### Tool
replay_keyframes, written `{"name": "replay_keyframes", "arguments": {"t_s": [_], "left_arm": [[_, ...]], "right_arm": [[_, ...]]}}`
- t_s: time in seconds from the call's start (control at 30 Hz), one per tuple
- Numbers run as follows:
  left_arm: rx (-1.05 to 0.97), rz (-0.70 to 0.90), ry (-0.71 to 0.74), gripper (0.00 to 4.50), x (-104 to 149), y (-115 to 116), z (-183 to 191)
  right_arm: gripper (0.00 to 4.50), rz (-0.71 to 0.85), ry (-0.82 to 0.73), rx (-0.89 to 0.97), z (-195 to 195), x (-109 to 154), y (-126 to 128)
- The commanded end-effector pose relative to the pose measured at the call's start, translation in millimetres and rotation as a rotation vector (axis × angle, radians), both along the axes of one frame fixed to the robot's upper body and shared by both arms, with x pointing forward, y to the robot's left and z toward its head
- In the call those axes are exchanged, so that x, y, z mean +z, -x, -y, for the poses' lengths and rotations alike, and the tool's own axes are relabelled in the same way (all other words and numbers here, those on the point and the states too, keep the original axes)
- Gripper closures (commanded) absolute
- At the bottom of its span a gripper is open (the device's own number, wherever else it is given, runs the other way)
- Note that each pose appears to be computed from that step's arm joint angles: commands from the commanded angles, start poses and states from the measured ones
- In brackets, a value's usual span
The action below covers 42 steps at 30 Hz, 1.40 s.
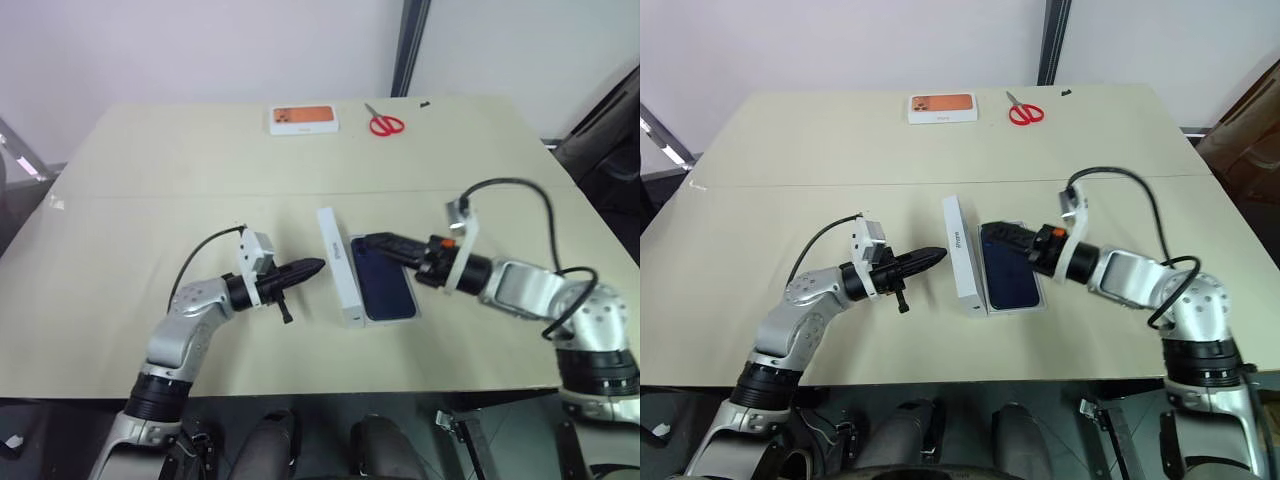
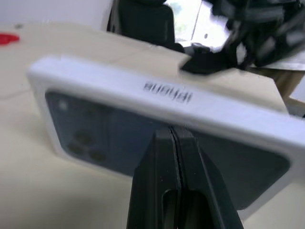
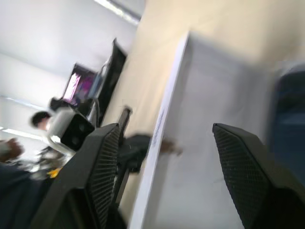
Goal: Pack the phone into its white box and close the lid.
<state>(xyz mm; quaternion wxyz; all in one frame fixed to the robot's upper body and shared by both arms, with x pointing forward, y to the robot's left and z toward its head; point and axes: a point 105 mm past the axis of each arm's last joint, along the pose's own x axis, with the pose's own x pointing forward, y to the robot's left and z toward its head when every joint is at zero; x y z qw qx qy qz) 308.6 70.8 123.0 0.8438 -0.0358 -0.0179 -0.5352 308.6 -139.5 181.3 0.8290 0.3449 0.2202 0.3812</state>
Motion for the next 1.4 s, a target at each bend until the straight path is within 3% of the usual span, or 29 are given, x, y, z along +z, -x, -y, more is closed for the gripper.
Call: {"name": "replay_keyframes", "arguments": {"t_s": [0.03, 0.13, 0.2, 0.27, 0.37, 0.5, 0.53, 0.63, 0.8, 1.07, 1.4], "left_arm": [[-0.023, 0.054, 0.012, 4.5, 12.7, -4.3, 12.1], [-0.051, 0.041, 0.025, 4.5, 10.0, -7.5, 30.4], [-0.074, 0.035, 0.041, 4.5, 10.6, -7.4, 44.2], [-0.085, 0.059, 0.046, 4.5, 14.7, -6.5, 54.0], [-0.083, 0.055, 0.057, 4.5, 19.6, -7.5, 52.3], [-0.036, 0.051, 0.014, 4.5, 17.0, -13.2, 30.1], [-0.021, 0.048, 0.009, 4.5, 17.2, -15.0, 24.1], [0.03, 0.019, -0.022, 4.5, 14.1, -21.5, 8.8], [0.069, -0.117, -0.117, 4.5, -10.4, -27.2, -3.8], [-0.032, -0.295, -0.178, 4.5, -34.8, -16.4, 19.2], [-0.078, -0.258, -0.097, 4.5, -11.5, -14.9, 41.9]], "right_arm": [[1.18, 0.163, 0.147, -0.086, 20.8, 9.5, -13.3], [1.18, 0.27, 0.364, -0.161, 38.3, -3.5, -25.3], [1.18, 0.272, 0.311, -0.233, 47.8, 0.8, -36.2], [1.18, 0.317, 0.39, -0.278, 55.7, -0.2, -44.9], [2.05, 0.385, 0.5, -0.287, 57.9, -4.0, -47.9], [4.12, 0.514, 0.702, -0.247, 55.2, -12.8, -45.0], [4.46, 0.547, 0.753, -0.217, 52.3, -16.8, -42.2], [4.46, 0.603, 0.835, -0.096, 38.8, -31.5, -29.8], [4.46, 0.664, 0.855, -0.047, 28.1, -31.6, -21.9], [4.46, 0.677, 0.889, 0.002, 26.0, -35.8, -18.4], [4.46, 0.665, 0.883, 0.042, 22.6, -41.6, -11.7]]}}
